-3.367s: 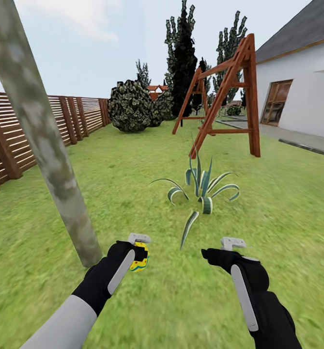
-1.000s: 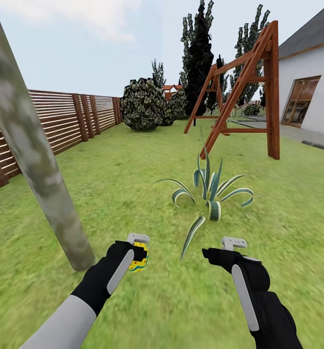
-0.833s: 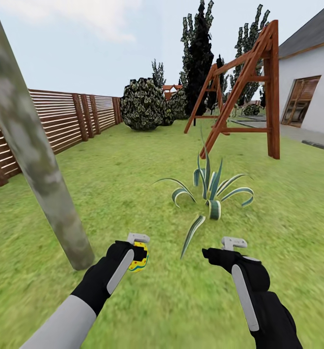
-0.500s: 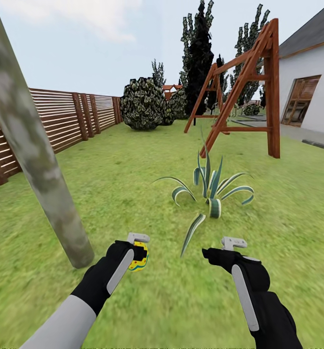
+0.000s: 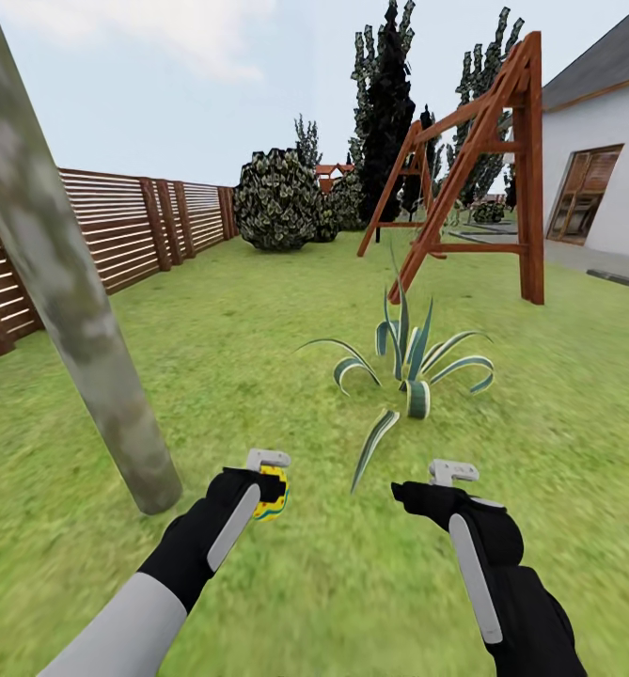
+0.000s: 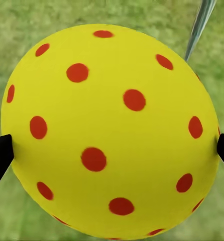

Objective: Take the three Easter eggs out of the wicker basket on the lawn in the garden, then place them on the lawn next to a single tree (choose any tree) so that all three eggs are next to the same tree and none are left in the basket.

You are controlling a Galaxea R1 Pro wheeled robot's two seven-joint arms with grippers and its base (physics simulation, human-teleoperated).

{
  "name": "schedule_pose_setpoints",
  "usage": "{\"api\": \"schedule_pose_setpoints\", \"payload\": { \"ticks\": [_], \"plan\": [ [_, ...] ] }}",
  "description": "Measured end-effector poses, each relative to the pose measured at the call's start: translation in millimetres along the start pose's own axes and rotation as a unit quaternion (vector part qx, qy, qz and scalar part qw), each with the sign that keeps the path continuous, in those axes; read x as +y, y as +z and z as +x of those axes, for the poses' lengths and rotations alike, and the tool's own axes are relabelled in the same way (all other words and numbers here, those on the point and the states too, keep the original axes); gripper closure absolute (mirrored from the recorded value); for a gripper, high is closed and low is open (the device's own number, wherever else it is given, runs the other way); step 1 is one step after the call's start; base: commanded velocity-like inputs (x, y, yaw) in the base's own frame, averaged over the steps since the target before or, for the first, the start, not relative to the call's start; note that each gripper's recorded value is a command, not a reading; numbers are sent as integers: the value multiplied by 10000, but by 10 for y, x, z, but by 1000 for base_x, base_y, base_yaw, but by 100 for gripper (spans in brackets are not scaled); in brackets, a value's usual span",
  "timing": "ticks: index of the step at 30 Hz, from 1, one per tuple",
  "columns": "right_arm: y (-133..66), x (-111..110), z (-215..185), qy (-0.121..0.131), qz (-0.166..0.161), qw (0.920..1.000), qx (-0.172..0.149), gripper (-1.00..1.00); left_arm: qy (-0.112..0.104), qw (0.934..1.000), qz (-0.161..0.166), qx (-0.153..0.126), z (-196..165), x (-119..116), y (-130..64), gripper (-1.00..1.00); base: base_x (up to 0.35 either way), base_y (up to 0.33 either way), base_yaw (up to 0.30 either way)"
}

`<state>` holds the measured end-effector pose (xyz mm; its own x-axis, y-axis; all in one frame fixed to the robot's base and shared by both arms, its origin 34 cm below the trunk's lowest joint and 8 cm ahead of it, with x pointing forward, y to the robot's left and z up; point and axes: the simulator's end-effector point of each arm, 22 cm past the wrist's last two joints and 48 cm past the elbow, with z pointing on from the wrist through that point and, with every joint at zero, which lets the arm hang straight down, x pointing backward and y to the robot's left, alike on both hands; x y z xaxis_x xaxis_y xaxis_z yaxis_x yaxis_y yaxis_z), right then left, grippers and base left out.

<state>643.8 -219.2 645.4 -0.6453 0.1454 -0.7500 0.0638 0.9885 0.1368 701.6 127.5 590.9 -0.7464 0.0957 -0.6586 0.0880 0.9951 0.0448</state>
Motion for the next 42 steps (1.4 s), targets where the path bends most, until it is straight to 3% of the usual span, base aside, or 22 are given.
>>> {"api": "schedule_pose_setpoints", "payload": {
  "ticks": [42],
  "plan": [
    [427,-132,834,10,-12,10000,-4,-100,-77,9996,16,-277,639,-78,520,100,0,0,0]
  ]
}}
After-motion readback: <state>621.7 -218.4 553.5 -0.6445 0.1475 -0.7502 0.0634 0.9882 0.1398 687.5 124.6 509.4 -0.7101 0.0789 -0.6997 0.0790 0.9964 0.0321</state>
